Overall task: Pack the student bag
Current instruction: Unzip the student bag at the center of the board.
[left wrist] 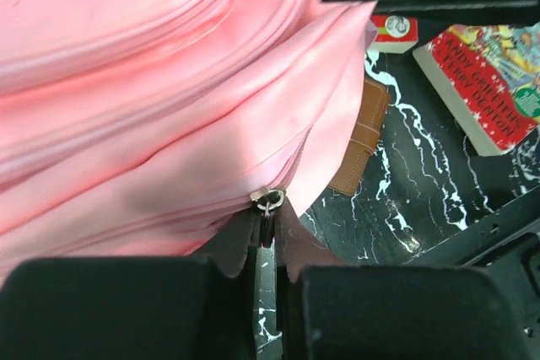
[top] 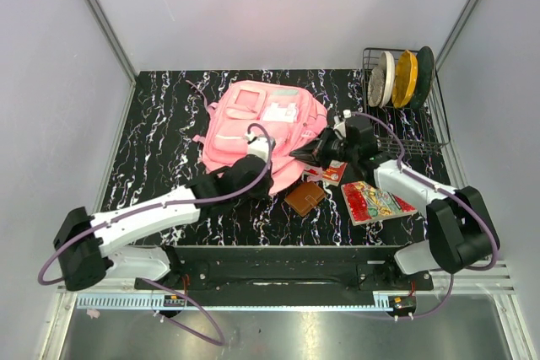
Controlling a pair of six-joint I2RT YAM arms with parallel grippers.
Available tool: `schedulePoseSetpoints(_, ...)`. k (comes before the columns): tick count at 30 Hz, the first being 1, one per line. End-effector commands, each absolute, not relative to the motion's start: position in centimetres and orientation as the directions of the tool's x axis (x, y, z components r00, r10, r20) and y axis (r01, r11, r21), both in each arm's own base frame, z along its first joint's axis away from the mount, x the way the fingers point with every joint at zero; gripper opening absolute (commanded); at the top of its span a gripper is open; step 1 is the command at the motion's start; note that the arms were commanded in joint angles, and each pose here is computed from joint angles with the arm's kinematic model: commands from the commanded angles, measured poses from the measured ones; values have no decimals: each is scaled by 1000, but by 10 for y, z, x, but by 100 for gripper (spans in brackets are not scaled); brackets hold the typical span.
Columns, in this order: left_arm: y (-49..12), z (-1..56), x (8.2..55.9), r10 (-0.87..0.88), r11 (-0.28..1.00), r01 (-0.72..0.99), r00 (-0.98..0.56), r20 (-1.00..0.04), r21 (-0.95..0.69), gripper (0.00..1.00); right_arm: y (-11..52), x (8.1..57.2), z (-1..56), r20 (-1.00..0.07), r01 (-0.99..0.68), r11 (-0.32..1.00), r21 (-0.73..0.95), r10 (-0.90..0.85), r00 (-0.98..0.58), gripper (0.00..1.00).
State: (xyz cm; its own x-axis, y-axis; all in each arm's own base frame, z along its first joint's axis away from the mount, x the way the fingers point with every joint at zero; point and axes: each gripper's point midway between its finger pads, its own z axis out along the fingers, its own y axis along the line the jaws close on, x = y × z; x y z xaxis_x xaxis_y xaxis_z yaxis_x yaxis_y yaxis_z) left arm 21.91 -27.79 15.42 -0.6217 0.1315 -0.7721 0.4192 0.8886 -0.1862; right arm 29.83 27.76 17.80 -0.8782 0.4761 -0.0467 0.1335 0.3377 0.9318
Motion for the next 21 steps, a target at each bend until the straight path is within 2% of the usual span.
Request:
schedulePoseSetpoints(1, -220, 157, 217, 82, 947, 295, -601, -795, -125, 0, 246, 346, 207, -215, 12, 387, 922, 538, -815, 0)
schedulePoseSetpoints(7, -176, 148, 212, 37, 976, 189, -623, -782, -105, 0, 237, 358, 200, -274, -10, 463, 886, 505, -818, 0)
schedulePoseSetpoints(10, -173, 144, 209, 27, 972, 196, -633, -774, -126, 0, 233, 364, 208, -293, -29, 462, 886, 510, -808, 0)
schedulePoseSetpoints(15, -223, 162, 206, 66, 880, 410, -607, -792, -241, 0, 244, 352, 235, -317, -117, 414, 903, 456, -831, 0)
schedulePoseSetpoints(21, -296, 198, 182, 194, 624, 691, -589, -784, -365, 0, 233, 344, 225, -386, -117, 531, 839, 430, -816, 0)
